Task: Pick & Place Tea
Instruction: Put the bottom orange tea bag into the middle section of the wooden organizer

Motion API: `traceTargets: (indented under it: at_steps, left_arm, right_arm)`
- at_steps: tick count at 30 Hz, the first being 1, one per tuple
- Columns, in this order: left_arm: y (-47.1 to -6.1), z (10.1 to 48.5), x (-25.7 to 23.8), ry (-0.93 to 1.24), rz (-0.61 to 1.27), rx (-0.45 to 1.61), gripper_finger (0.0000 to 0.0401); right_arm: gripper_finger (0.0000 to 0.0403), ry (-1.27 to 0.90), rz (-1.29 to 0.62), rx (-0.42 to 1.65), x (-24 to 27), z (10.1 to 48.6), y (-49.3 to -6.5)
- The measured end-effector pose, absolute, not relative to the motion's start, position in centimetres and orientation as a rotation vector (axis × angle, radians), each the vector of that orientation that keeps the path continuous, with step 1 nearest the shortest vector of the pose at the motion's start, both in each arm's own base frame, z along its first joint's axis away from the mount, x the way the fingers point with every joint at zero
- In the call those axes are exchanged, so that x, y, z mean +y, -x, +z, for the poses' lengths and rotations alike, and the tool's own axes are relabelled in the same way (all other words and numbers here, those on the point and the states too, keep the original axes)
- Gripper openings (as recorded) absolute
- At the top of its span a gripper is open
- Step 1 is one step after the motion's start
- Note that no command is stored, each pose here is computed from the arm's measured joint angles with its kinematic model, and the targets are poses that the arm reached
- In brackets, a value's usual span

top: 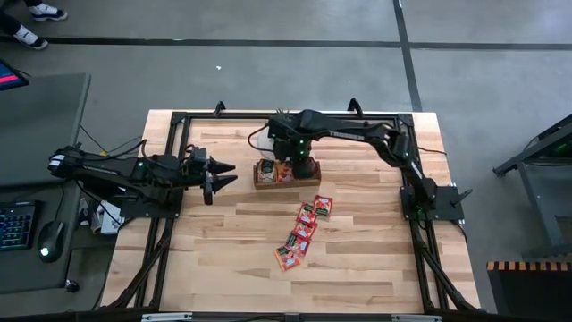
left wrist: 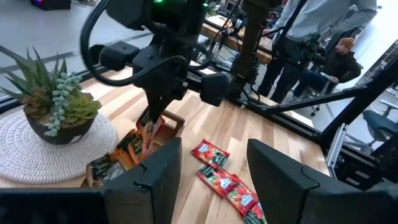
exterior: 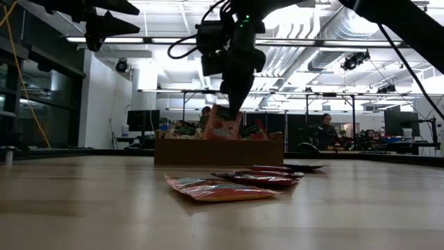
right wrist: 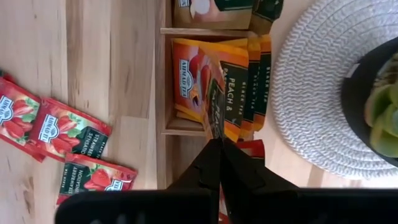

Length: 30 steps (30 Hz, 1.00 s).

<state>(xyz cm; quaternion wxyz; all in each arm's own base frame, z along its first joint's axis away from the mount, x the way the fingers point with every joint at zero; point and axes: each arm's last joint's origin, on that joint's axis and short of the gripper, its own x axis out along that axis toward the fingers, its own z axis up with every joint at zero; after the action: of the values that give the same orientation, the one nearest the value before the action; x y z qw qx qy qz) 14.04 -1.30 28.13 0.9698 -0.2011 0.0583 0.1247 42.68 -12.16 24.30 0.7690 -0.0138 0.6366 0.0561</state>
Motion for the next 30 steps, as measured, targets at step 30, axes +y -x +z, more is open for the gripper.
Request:
traceTargets:
  at_steps: [30]
  left_arm:
    - [-14.0,27.9,-1.4,0.402,0.228,0.152,0.0181]
  right_arm:
    - [0.0000,0.044,0.135,1.384,-11.6,23.0,-43.6]
